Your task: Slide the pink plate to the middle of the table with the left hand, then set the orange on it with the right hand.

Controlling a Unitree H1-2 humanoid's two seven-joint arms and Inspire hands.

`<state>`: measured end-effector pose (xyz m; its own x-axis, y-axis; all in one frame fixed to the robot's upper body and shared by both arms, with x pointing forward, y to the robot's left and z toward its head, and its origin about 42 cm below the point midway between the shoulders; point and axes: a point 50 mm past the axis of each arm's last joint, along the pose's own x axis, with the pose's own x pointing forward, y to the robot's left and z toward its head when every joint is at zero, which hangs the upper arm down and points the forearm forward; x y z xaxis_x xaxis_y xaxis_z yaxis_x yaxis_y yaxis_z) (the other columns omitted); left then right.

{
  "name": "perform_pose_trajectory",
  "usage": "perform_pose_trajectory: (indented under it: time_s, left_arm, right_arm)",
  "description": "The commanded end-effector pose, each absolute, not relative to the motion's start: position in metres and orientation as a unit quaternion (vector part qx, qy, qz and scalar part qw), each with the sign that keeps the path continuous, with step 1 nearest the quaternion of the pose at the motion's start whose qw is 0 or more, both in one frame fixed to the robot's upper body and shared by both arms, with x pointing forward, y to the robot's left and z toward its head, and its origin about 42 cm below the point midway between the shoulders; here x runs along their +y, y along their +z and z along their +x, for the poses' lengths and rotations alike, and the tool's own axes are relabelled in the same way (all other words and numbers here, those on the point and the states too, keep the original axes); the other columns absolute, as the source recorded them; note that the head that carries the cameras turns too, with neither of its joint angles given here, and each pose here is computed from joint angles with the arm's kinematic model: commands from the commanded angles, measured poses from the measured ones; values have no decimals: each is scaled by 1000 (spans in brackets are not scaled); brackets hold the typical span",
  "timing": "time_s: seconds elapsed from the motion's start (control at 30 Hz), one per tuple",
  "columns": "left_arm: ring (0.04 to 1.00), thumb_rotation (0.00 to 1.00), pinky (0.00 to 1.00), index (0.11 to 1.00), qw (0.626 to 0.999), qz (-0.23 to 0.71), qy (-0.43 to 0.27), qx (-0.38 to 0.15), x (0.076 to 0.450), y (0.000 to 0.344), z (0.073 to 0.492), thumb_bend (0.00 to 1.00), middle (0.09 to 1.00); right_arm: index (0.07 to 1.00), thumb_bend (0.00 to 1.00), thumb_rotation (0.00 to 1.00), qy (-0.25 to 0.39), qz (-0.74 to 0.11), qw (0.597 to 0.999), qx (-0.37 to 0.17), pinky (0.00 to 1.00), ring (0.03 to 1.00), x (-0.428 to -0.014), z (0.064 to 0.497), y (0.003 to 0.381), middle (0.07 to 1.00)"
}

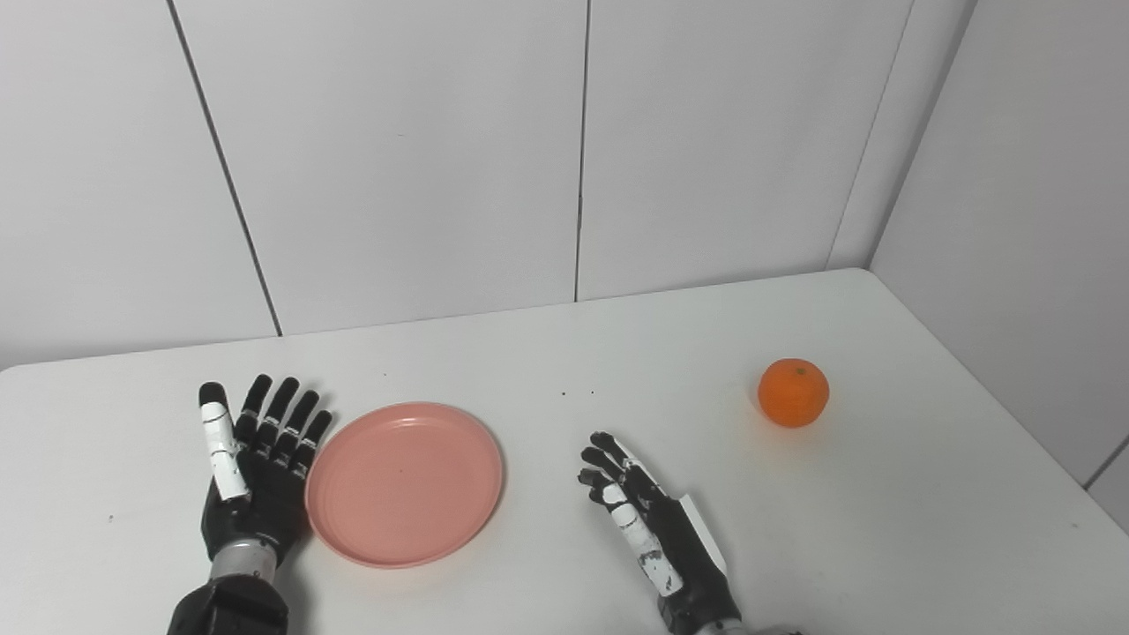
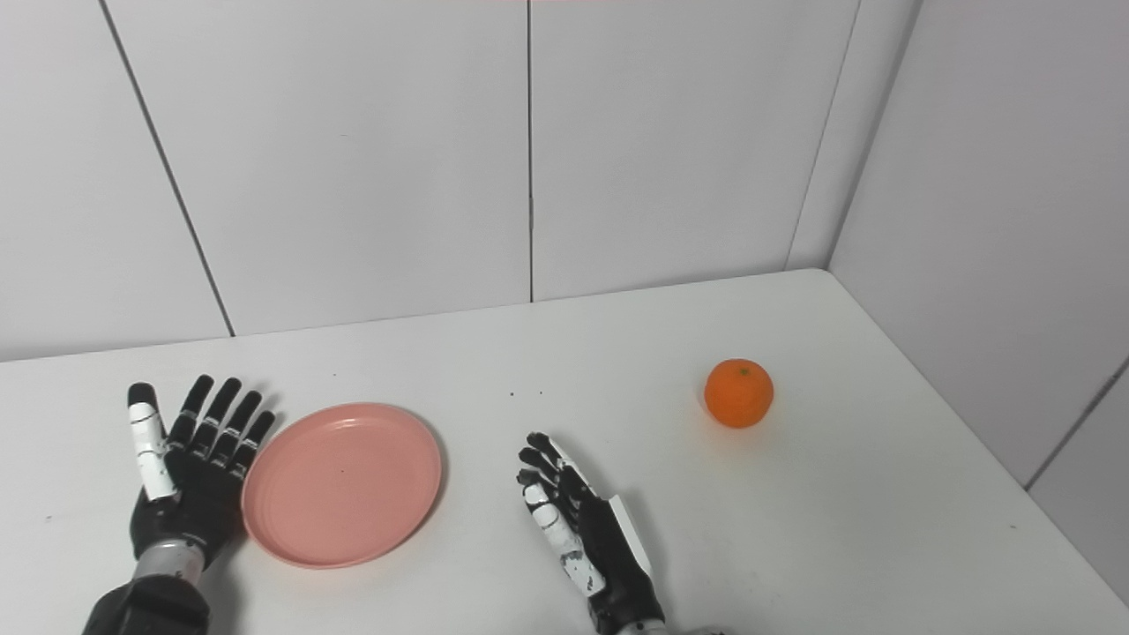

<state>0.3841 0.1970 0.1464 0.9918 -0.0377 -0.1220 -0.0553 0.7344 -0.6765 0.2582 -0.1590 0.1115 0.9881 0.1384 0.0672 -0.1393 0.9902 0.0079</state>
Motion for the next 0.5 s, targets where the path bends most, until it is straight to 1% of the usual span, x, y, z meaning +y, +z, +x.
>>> perform_pose_trajectory:
  time_s: [0.0, 0.13, 0.17, 0.47]
  left_arm:
    - [870, 787, 885, 895, 923, -366, 10, 121, 187, 127, 376, 686, 883]
    - [865, 787, 876, 913, 922, -366, 5, 123, 182, 129, 375, 683, 877]
    - [867, 789, 883, 911, 922, -367, 4, 124, 180, 129, 375, 678, 878]
    - [864, 790, 880, 888, 920, -369, -4, 133, 171, 129, 373, 668, 873]
  right_arm:
    - [899, 837, 885, 87, 21, 996, 3, 878, 853, -146, 254, 99, 883]
    - [900, 821, 890, 87, 17, 996, 1, 856, 847, -147, 254, 100, 880]
    - [901, 808, 889, 87, 17, 996, 1, 857, 849, -147, 254, 100, 879]
    - [901, 804, 888, 87, 14, 996, 2, 862, 850, -146, 254, 100, 879]
